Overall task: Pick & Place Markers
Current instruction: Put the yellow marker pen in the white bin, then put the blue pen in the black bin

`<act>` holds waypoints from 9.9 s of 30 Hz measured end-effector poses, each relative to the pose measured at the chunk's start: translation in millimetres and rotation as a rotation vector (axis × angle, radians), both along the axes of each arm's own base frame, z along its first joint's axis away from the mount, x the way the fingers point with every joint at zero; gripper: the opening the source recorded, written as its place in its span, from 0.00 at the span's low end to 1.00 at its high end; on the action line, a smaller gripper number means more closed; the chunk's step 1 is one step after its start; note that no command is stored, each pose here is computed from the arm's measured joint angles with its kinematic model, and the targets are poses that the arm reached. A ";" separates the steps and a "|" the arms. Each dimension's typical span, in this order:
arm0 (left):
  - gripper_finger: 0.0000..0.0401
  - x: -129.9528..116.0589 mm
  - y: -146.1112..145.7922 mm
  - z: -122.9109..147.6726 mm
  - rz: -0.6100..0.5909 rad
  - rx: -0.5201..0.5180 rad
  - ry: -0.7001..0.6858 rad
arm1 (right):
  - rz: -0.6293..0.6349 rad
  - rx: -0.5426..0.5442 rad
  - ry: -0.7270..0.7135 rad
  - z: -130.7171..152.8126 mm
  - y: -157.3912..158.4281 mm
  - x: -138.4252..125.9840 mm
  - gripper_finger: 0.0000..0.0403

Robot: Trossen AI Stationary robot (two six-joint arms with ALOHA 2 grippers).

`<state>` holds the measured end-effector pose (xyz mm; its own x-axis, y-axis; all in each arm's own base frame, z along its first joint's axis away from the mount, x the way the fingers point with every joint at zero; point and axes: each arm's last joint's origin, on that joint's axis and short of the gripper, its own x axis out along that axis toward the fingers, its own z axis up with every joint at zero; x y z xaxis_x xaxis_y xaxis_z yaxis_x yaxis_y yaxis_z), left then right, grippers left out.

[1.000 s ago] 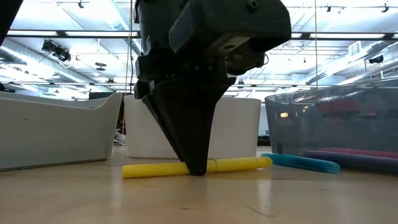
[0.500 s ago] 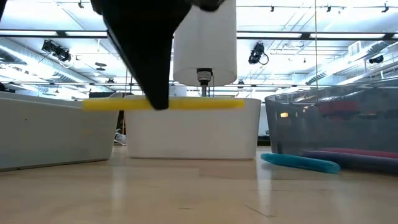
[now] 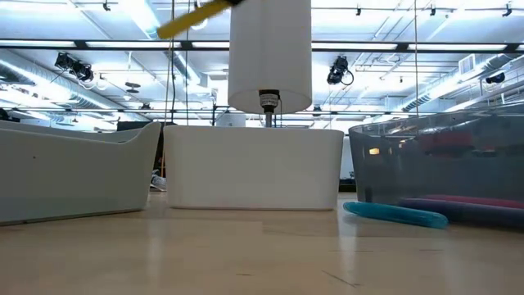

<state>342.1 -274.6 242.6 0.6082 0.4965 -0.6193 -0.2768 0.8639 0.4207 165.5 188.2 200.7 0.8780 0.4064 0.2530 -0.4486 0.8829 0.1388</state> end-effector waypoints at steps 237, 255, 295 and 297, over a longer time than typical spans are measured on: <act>0.41 -55.9 139.7 -21.9 -0.444 -0.472 -0.103 | -0.040 0.110 0.194 22.8 15.5 49.6 0.50; 0.41 49.5 95.9 -31.0 -0.509 -0.296 0.076 | 0.041 0.084 0.062 36.5 60.0 -15.1 0.50; 0.41 -22.4 144.2 -20.9 -0.510 -0.417 -0.035 | -0.005 0.042 0.024 40.5 69.2 -39.0 0.50; 0.41 -47.7 161.6 -17.2 -0.530 -0.421 -0.175 | -0.047 0.046 0.036 40.2 68.1 -38.4 0.50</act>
